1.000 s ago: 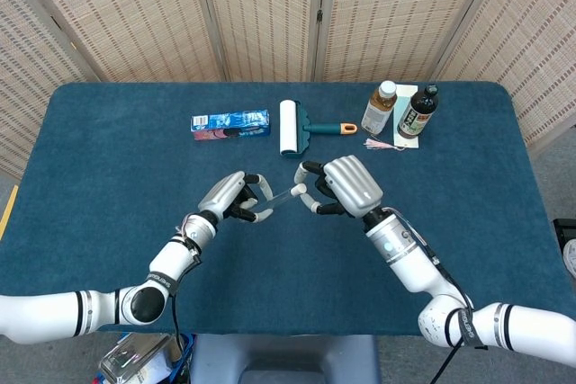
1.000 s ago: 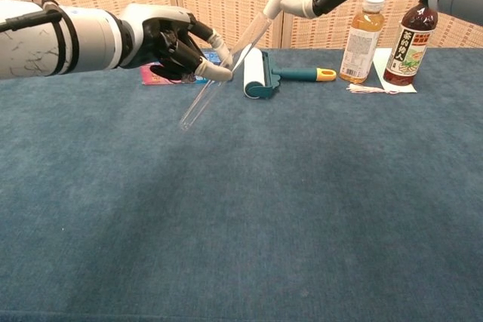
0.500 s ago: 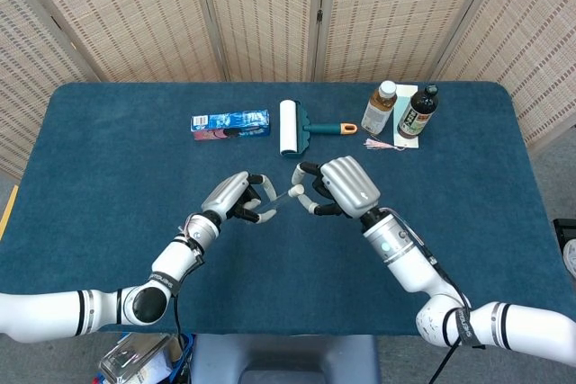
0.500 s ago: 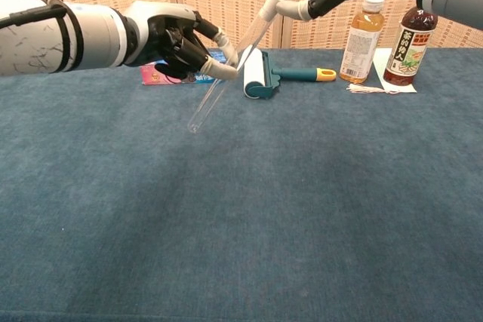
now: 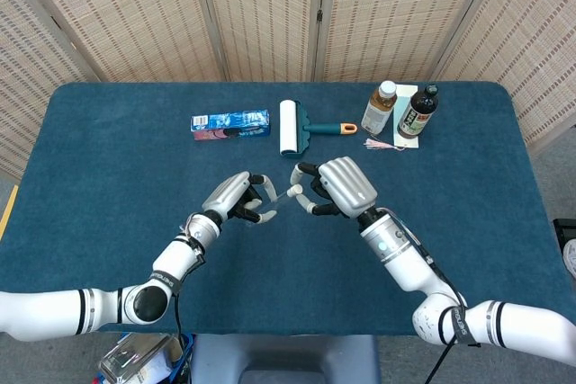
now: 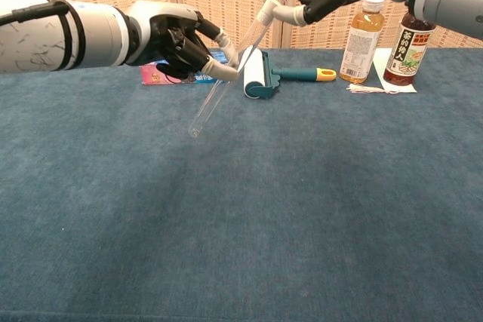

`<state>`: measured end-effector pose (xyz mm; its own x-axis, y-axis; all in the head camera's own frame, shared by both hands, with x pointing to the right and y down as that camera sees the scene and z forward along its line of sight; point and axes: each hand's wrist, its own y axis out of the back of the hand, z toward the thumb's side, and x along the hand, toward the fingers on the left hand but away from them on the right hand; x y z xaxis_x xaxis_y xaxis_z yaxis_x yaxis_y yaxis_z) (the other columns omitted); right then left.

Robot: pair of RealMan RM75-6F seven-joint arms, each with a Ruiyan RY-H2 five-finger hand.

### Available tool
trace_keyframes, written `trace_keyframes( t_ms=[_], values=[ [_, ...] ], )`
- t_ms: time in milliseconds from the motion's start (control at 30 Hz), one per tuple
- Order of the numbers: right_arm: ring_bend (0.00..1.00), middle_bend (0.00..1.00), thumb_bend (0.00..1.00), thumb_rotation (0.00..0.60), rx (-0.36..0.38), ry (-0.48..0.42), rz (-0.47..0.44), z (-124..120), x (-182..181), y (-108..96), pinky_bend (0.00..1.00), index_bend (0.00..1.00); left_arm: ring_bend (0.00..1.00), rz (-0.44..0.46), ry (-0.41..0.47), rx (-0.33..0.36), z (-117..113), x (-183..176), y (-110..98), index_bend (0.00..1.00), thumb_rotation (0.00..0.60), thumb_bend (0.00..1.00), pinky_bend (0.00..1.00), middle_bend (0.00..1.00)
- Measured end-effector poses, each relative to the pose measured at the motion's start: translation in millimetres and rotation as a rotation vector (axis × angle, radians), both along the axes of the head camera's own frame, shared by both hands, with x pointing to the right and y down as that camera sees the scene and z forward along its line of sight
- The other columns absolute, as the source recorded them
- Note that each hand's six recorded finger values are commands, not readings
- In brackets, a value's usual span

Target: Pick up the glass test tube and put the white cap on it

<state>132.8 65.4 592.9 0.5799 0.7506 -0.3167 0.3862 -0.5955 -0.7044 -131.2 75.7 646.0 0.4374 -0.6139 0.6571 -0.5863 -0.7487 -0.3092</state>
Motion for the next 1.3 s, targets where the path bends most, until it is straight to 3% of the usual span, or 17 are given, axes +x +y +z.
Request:
trace_keyframes(
  t_ms=[433,567,633,800,1067,1300],
  values=[
    [1.0,1.0,0.58,0.6,-0.006,0.001,-0.005,2.5,-1.3,0.8,1.0,0.68,1.0,-0.002,-0.004,-0.005,1.3,-1.7,-0.5,0.67,0.6,0.45,1.0,1.0],
    [1.0,1.0,0.45,0.6,-0.008,0.001,0.0,2.6,0.1,0.5,1.0,0.67,1.0,-0.001,-0.008,-0.006,2.1,-2.8,-0.3,0.67,0.6,0.45,1.0,1.0],
    [1.0,1.0,0.33,0.6,-0.009,0.0,0.003,2.5,0.8,0.4,1.0,0.63,1.0,-0.002,-0.01,-0.007,2.8,-3.8,-0.4,0.67,0.6,0.46,1.0,1.0],
    [1.0,1.0,0.19,0.6,-0.012,-0.003,0.01,2.2,2.4,-0.2,1.0,0.55,1.0,-0.003,-0.013,-0.006,3.5,-5.2,-1.2,0.67,0.6,0.45,1.0,1.0],
    [1.0,1.0,0.1,0.6,-0.014,-0.005,0.014,2.3,4.1,0.1,1.0,0.52,1.0,0.001,-0.02,-0.007,3.7,-7.3,-1.2,0.67,0.6,0.46,1.0,1.0],
    [1.0,1.0,0.08,0.6,-0.017,-0.014,0.027,0.2,9.4,-0.9,1.0,0.5,1.0,0.027,-0.059,0.01,6.8,-13.2,-0.9,0.67,0.6,0.46,1.0,1.0]
  ],
)
